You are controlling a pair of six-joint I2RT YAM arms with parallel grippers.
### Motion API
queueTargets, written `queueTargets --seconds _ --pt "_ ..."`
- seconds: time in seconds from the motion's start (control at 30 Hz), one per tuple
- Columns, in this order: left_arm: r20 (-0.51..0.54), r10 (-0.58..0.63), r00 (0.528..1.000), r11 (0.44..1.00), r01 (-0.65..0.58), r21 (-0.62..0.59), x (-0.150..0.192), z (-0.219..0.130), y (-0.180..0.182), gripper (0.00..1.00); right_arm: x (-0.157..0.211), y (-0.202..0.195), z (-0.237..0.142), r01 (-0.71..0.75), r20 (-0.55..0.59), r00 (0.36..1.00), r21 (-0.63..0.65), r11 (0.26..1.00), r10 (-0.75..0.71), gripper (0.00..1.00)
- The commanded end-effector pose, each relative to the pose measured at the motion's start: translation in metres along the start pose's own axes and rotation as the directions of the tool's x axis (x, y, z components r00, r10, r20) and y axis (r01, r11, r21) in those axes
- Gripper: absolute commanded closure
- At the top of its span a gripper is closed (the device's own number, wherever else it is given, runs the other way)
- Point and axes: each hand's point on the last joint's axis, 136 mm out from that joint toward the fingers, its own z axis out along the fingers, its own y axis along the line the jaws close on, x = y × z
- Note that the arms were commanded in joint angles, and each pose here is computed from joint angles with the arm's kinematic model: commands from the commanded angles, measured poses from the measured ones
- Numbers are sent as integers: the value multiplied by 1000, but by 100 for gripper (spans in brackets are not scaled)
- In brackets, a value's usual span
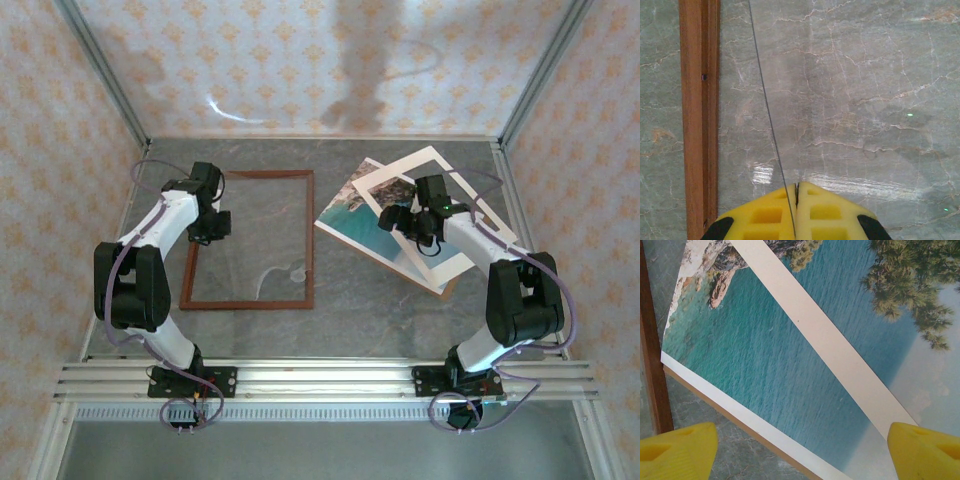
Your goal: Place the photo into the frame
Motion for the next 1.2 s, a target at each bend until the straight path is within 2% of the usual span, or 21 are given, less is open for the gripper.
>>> queueTargets --seconds 0.0,1.17 --pt "9 20 1000 999 -19 -42 -1 -10 11 100 -4 5 0 24 11 1000 -5 1000 -24 12" --pt "4 13 1000 998 -13 -57 4 -9 19 100 -4 5 1 24 9 1000 -5 1000 -24 12"
